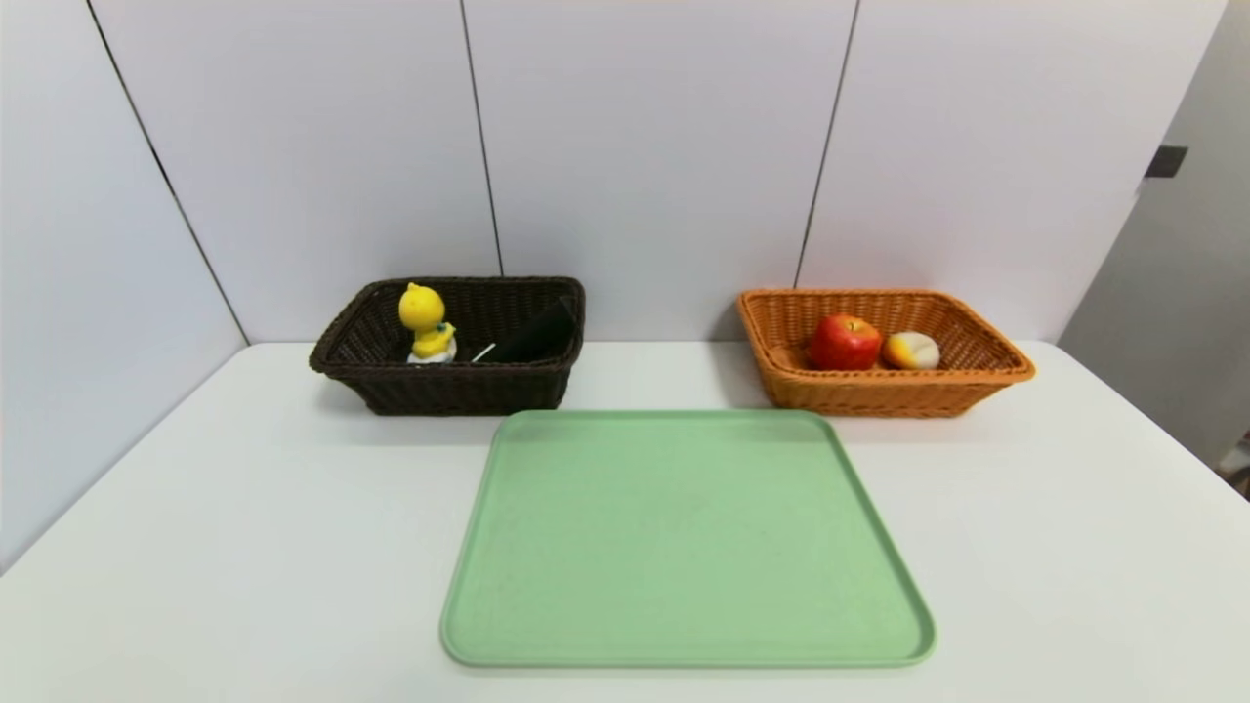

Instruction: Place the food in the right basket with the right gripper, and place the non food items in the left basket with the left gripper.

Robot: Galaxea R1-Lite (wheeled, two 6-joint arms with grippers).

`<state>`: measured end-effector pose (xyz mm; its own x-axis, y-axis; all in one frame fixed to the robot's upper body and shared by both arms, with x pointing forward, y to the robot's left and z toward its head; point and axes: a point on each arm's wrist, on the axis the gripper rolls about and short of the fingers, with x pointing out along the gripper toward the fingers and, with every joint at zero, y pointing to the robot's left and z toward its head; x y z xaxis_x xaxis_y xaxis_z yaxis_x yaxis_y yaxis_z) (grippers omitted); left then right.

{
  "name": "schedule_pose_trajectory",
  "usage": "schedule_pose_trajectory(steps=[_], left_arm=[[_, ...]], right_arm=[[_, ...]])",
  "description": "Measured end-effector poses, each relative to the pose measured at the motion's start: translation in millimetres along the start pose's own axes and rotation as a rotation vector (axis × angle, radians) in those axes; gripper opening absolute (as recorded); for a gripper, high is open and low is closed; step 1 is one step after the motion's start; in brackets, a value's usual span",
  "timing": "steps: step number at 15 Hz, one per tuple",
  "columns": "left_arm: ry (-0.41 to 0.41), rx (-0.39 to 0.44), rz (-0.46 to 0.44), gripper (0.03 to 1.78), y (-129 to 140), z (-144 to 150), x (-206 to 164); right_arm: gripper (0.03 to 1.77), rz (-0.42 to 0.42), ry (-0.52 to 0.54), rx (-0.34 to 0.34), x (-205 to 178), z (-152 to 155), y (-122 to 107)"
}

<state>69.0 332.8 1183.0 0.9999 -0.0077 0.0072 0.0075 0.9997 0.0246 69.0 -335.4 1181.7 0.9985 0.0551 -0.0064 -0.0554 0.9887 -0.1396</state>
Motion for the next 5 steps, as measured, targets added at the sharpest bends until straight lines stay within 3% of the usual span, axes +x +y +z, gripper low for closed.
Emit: schedule_pose_trajectory(steps=[5], left_arm=[[0.000,0.000,0.000,1.69,0.0,0.0,0.0]], right_arm=[[1.70,-0.006,0.001,0.001,0.0,0.0,-0.1]])
